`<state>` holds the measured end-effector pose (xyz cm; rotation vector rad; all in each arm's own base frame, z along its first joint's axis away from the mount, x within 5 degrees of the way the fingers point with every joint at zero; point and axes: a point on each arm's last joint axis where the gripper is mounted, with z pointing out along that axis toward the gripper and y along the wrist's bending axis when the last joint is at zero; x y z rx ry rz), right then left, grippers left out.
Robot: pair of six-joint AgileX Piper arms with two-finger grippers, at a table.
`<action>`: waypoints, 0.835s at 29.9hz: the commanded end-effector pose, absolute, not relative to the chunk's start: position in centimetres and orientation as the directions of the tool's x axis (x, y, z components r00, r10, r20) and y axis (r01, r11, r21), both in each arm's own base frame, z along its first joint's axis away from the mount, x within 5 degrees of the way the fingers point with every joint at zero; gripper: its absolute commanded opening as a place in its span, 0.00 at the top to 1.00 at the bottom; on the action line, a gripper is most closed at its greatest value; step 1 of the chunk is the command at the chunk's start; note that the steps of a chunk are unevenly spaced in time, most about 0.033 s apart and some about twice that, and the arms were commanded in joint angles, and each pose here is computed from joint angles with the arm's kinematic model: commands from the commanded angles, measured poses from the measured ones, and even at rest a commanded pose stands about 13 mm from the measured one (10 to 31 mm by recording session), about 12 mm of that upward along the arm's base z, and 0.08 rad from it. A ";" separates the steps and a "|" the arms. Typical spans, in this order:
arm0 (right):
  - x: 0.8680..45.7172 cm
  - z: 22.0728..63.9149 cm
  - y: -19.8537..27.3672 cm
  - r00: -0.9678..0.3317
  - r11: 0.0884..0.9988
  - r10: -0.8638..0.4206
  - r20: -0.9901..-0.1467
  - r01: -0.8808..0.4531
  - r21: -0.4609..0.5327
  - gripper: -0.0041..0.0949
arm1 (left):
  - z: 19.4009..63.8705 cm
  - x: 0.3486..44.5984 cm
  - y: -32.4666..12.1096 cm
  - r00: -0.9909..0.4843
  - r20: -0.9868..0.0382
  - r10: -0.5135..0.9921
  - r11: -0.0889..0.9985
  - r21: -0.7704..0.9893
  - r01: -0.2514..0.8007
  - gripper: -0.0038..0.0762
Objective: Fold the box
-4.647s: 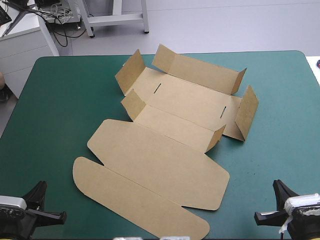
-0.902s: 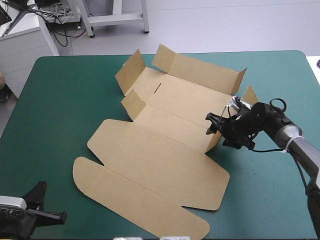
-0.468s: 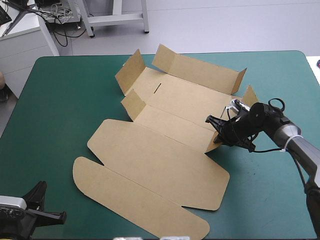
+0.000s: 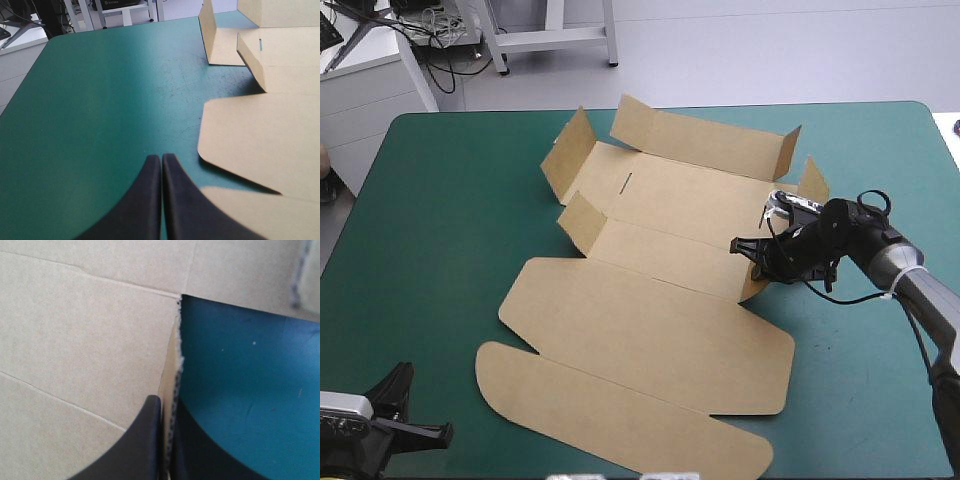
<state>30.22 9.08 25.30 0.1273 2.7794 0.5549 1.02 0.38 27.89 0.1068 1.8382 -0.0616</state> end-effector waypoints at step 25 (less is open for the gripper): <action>39.6 31.3 16.4 -0.424 0.485 -0.815 -0.395 -0.872 -0.066 0.96 | 29.2 0.7 0.4 -0.159 -0.987 0.025 0.994 0.007 0.112 0.96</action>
